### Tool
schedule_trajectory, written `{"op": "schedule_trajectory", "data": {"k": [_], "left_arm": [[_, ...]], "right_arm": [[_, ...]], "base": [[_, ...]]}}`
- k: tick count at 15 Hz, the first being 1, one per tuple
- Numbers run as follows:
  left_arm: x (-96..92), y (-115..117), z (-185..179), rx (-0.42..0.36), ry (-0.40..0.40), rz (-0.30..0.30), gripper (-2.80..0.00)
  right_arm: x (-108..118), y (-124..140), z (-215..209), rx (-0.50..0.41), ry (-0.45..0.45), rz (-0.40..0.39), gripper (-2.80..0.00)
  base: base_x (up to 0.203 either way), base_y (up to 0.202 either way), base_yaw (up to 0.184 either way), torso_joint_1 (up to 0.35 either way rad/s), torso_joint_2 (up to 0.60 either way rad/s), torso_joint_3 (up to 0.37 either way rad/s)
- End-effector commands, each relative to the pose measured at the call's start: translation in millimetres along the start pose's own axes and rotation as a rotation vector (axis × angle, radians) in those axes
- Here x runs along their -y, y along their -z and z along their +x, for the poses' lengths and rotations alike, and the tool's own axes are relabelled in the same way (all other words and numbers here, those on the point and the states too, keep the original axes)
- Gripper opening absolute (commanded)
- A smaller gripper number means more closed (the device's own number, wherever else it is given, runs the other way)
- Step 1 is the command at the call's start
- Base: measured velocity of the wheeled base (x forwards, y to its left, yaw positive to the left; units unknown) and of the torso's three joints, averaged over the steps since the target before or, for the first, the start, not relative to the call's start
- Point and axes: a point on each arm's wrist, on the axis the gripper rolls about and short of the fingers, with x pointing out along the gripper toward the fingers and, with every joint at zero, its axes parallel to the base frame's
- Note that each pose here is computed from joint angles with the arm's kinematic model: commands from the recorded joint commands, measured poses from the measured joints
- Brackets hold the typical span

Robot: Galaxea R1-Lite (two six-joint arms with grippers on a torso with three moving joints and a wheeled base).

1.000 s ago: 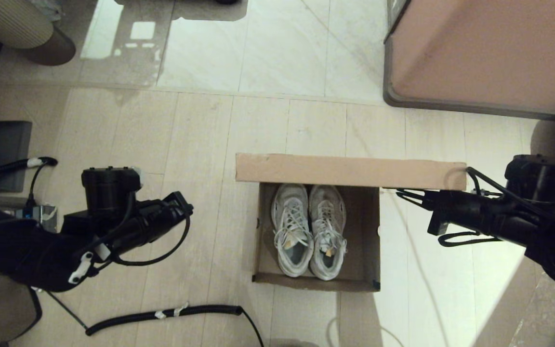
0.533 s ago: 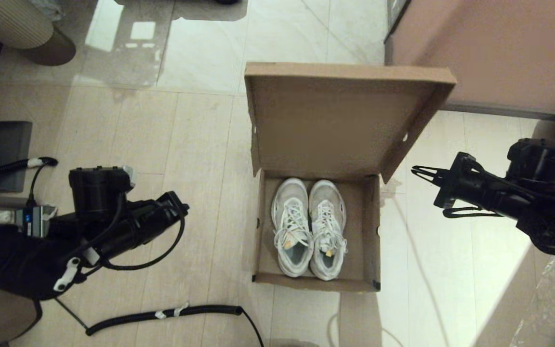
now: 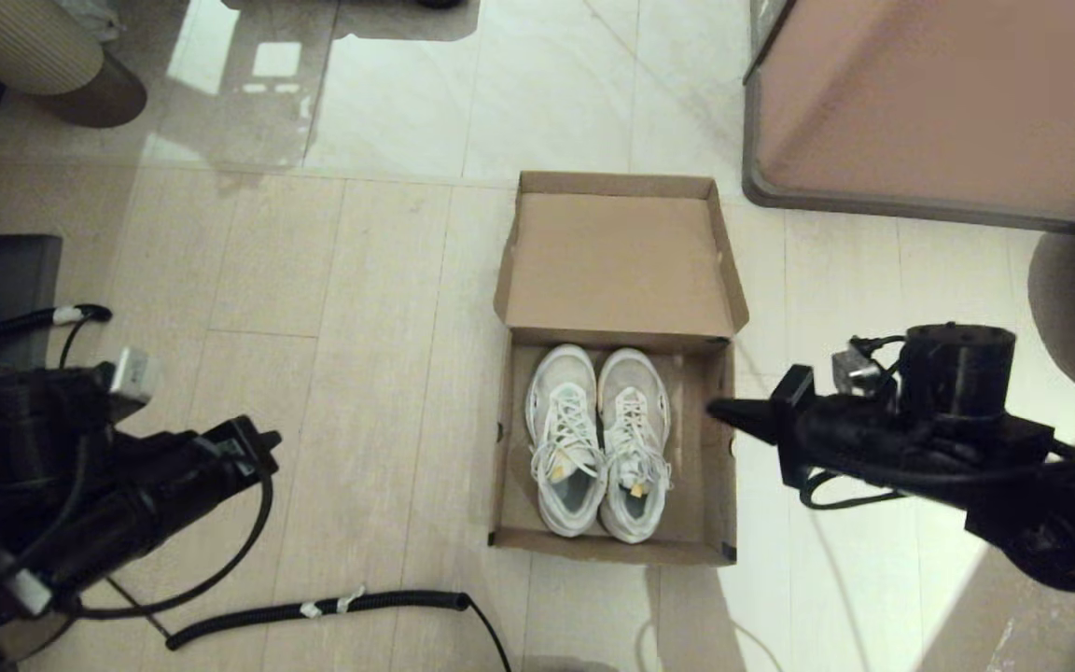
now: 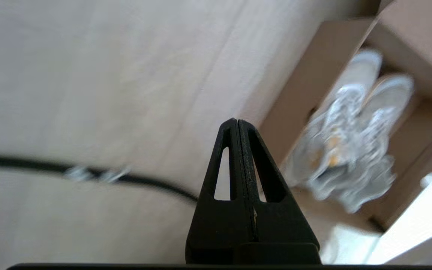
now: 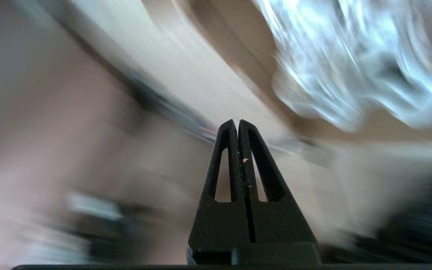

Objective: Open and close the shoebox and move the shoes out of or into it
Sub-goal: Open the shoe box

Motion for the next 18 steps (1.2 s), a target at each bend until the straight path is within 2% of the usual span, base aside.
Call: {"op": "schedule_trajectory", "data": {"k": [1, 4, 6, 9, 13, 18], "left_arm": [[-16.6, 4, -42, 0.067, -0.03, 0.0, -2.8], [-43.5, 36, -83, 0.058, -0.119, 0.075, -2.8], [-51.1, 52, -100, 0.059, -0.137, 0.118, -2.8], [-54.5, 63, -117, 0.049, -0.132, 0.213, -2.8], [-58.1, 78, -146, 0.048, -0.124, 0.318, -2.8], [-69.1, 118, -196, 0.168, -0.007, 0.428, -2.8]], "right_arm": [[-12, 49, -10, -0.002, 0.099, -0.413, -2.8], [0, 76, -18, -0.042, 0.306, -0.727, -2.8], [6, 91, -18, -0.081, 0.379, -0.806, -2.8], [18, 101, -15, -0.078, 0.487, -0.84, -2.8], [33, 115, -28, -0.14, 0.541, -0.89, -2.8], [34, 116, -33, -0.149, 0.538, -0.919, -2.8]], "base": [[0.0, 0.0, 0.0, 0.0, 0.0, 0.0], [0.0, 0.0, 0.0, 0.0, 0.0, 0.0], [0.0, 0.0, 0.0, 0.0, 0.0, 0.0], [0.0, 0.0, 0.0, 0.0, 0.0, 0.0], [0.0, 0.0, 0.0, 0.0, 0.0, 0.0], [0.0, 0.0, 0.0, 0.0, 0.0, 0.0]]}}
